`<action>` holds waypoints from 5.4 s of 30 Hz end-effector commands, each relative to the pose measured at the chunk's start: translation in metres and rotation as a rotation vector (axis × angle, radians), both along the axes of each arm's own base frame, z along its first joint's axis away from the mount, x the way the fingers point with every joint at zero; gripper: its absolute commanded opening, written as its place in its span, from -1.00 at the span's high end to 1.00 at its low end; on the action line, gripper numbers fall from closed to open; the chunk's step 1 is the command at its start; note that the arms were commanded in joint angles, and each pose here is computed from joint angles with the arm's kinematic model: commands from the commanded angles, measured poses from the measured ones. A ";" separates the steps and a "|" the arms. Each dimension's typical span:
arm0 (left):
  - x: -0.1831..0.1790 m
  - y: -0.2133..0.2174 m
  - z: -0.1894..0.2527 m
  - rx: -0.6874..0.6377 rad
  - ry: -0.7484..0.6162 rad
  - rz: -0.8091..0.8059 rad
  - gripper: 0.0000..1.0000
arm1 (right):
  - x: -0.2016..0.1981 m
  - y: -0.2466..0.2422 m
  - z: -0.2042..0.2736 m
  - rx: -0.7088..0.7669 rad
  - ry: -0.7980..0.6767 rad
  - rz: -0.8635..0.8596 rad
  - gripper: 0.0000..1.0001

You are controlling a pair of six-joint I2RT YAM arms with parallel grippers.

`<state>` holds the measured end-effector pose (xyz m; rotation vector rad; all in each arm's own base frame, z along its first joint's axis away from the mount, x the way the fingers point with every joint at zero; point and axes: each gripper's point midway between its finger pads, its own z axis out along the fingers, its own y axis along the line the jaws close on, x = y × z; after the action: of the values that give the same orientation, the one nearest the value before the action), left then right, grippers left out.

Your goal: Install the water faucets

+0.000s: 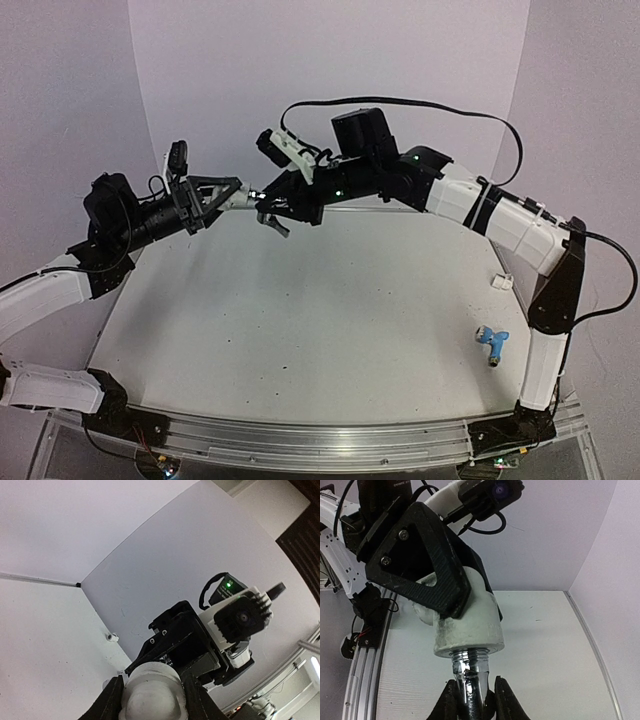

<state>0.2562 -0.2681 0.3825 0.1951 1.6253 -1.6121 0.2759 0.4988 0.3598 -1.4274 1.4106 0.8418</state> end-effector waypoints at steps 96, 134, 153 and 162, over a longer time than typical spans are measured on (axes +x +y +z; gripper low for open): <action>0.015 -0.081 -0.025 0.264 0.091 -0.087 0.86 | -0.014 -0.023 0.028 0.193 0.162 0.101 1.00; 0.018 0.010 -0.009 0.076 0.551 0.109 -0.99 | 0.065 -0.086 -0.008 0.008 -0.164 -0.472 1.00; 0.035 -0.048 -0.037 0.089 0.508 0.038 -0.80 | 0.041 -0.028 -0.012 0.015 -0.245 -0.362 1.00; 0.036 -0.056 -0.024 0.155 0.348 -0.002 0.20 | 0.022 -0.027 0.003 0.076 -0.142 -0.300 1.00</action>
<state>0.2930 -0.3170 0.3140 -0.2208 2.1619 -1.5772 0.3156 0.4690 0.2796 -1.2679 1.5712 0.4262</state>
